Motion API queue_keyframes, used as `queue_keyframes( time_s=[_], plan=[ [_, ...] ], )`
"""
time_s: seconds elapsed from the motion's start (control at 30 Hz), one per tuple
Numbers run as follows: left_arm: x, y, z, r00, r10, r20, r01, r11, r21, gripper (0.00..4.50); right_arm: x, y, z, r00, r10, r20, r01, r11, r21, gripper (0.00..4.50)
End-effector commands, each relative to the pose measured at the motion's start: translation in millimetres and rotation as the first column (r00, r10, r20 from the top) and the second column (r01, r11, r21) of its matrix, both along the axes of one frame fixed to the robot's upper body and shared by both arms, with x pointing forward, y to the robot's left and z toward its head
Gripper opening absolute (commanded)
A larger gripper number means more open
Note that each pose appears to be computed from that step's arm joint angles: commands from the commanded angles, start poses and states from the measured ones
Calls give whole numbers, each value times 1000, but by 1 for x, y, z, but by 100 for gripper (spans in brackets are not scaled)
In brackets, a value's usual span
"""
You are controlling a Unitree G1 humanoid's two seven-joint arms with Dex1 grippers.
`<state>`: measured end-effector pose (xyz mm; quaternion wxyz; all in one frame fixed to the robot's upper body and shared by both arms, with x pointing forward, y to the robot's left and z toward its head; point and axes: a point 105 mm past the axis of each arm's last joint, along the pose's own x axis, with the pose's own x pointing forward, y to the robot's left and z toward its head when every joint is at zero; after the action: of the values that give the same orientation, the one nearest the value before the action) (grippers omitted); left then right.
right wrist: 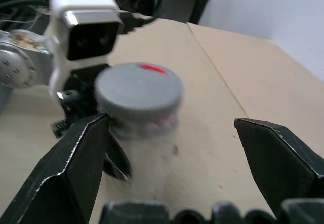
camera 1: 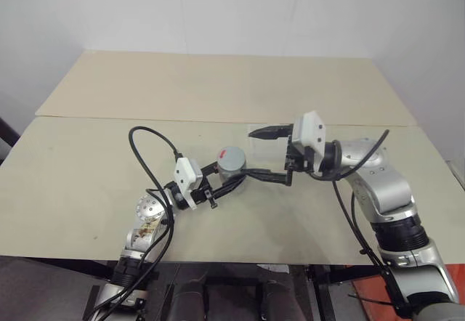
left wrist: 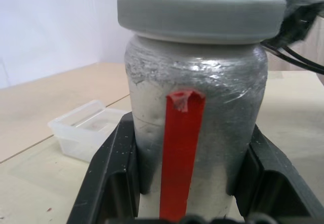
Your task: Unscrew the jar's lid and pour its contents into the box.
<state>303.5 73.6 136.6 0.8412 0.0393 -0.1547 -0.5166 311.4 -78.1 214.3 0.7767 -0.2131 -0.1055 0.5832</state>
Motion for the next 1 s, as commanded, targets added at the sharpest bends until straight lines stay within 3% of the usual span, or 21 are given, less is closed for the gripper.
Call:
queue_keyframes(
  time_s=[0.03,0.4,0.63,0.83,1.0],
  plan=[
    [-4,-3,8,999,-21,49,22,1000,-10,193,4,-10,14,997,-32,66,31,999,16,448],
    [-4,-3,7,999,-24,48,24,1000,-4,193,10,-19,10,995,-77,61,77,997,1,448],
    [1,-2,7,998,16,56,-16,1000,0,193,-15,-21,9,1000,-17,9,17,999,-35,448],
    [3,-2,8,997,52,63,-51,999,-16,193,-39,2,12,998,-65,24,64,997,45,448],
    [6,-1,9,993,95,69,-93,995,-31,193,-45,25,14,977,-213,26,207,966,154,448]
  ],
)
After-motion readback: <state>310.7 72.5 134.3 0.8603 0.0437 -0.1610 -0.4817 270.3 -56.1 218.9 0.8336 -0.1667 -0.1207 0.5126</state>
